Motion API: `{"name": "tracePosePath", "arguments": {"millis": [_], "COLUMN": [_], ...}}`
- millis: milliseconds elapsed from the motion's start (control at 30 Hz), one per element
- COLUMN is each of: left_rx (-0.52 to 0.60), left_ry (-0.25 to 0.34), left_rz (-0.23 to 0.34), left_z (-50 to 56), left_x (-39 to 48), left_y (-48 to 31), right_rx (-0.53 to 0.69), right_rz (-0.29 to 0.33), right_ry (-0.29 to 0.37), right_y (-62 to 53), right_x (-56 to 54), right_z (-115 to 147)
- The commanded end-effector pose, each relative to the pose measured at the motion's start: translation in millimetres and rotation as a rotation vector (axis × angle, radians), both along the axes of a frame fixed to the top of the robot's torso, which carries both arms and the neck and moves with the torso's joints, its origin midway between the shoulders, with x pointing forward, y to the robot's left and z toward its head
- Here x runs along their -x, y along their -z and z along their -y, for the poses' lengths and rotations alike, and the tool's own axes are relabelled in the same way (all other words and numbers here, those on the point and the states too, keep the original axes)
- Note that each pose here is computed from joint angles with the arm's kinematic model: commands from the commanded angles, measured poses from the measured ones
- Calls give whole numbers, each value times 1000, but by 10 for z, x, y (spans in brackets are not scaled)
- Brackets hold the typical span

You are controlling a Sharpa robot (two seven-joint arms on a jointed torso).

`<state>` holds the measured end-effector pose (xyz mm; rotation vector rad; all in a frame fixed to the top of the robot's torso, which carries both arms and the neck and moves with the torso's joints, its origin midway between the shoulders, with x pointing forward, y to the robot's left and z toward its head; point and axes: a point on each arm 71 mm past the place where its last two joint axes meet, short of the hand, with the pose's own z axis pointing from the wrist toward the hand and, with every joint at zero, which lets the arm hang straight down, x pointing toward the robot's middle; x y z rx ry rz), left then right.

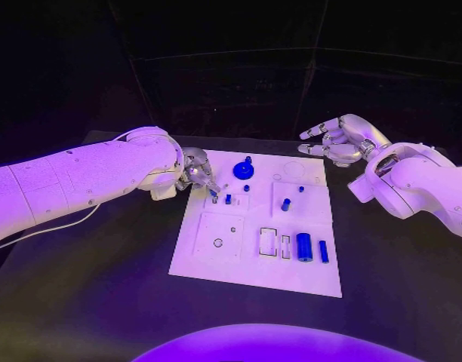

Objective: Assemble the parts on the task board

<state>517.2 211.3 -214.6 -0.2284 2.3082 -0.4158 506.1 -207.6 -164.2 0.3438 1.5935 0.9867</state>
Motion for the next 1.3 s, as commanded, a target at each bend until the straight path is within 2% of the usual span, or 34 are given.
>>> {"name": "tracePosePath", "arguments": {"millis": [33, 300, 1300], "left_rx": [-18, -31, -54], "left_ry": [13, 21, 42], "left_rz": [-9, -27, -64], "left_z": [11, 22, 31], "left_x": [8, 28, 57], "left_y": [14, 53, 105], "right_rx": [-4, -4, -4], "right_rz": [1, 1, 0], "right_ry": [-9, -9, -10], "right_y": [-12, -12, -11], "right_x": [1, 2, 0], "right_z": [-11, -10, -13]}}
